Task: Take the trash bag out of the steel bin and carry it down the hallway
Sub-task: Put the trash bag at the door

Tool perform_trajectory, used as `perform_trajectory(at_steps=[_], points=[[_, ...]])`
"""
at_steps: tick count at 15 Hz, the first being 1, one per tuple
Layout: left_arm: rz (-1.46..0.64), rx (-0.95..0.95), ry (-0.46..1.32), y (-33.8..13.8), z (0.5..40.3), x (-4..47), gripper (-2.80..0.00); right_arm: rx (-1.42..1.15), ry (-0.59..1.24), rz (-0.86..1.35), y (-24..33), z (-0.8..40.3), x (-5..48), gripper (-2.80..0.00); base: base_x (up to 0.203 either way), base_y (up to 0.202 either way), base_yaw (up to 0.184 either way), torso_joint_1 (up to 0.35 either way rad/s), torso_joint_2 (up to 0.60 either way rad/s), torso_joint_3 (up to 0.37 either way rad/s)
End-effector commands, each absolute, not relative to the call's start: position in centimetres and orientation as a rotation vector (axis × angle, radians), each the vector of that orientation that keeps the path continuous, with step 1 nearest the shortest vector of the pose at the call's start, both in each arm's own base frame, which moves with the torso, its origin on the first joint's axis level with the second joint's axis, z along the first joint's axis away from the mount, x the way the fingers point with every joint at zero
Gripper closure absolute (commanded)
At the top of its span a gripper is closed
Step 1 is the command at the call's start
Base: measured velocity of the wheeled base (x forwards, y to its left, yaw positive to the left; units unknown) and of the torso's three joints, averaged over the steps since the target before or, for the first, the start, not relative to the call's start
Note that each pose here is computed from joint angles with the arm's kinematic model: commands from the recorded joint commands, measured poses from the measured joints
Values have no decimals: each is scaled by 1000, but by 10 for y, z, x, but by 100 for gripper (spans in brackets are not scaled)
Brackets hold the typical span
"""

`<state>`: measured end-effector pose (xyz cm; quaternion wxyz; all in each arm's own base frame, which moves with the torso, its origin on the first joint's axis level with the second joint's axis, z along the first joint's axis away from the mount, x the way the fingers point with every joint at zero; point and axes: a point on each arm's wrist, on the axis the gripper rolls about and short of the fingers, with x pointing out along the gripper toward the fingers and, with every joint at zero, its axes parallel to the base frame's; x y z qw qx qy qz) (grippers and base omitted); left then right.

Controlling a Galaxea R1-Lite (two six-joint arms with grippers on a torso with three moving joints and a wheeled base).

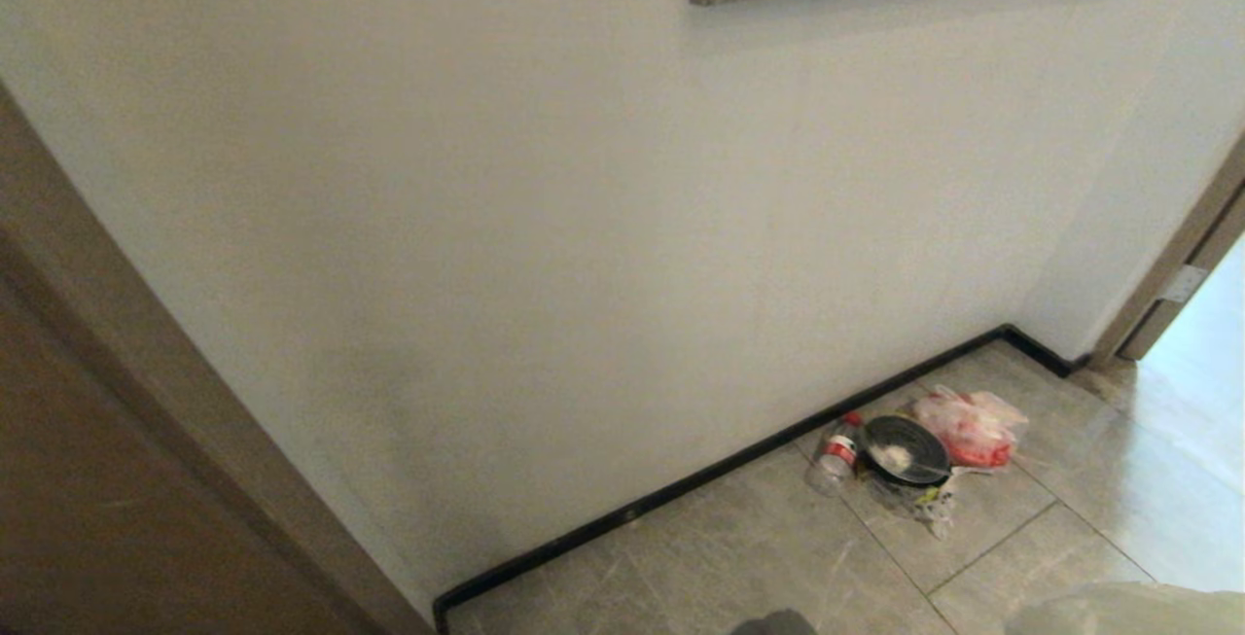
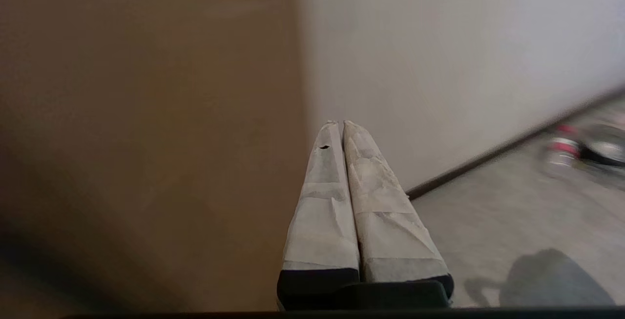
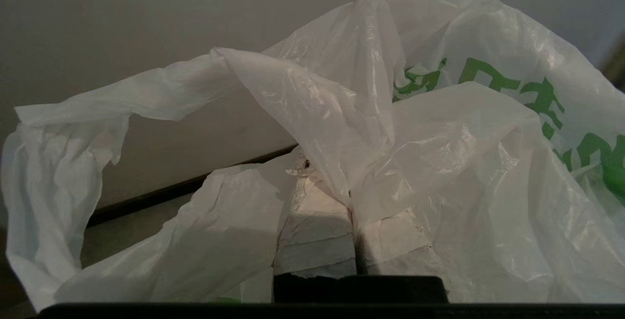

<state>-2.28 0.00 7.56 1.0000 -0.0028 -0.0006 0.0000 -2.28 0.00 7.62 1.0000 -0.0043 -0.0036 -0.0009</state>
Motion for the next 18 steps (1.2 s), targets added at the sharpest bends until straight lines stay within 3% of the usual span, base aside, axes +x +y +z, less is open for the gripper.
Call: perform_trajectory(at_steps=[1, 9, 18], points=[[0, -6, -2, 0, 76, -23, 0, -9, -8, -2, 0, 76, -23, 0, 1, -8, 167, 4, 11, 4], [0, -6, -2, 0, 76, -23, 0, -6, -6, -1, 0, 76, -23, 0, 1, -8, 151, 3, 3, 3], [0, -1, 0, 0, 76, -23, 0, -6, -6, 0, 0, 76, -23, 0, 0, 0, 0, 0, 0, 0]])
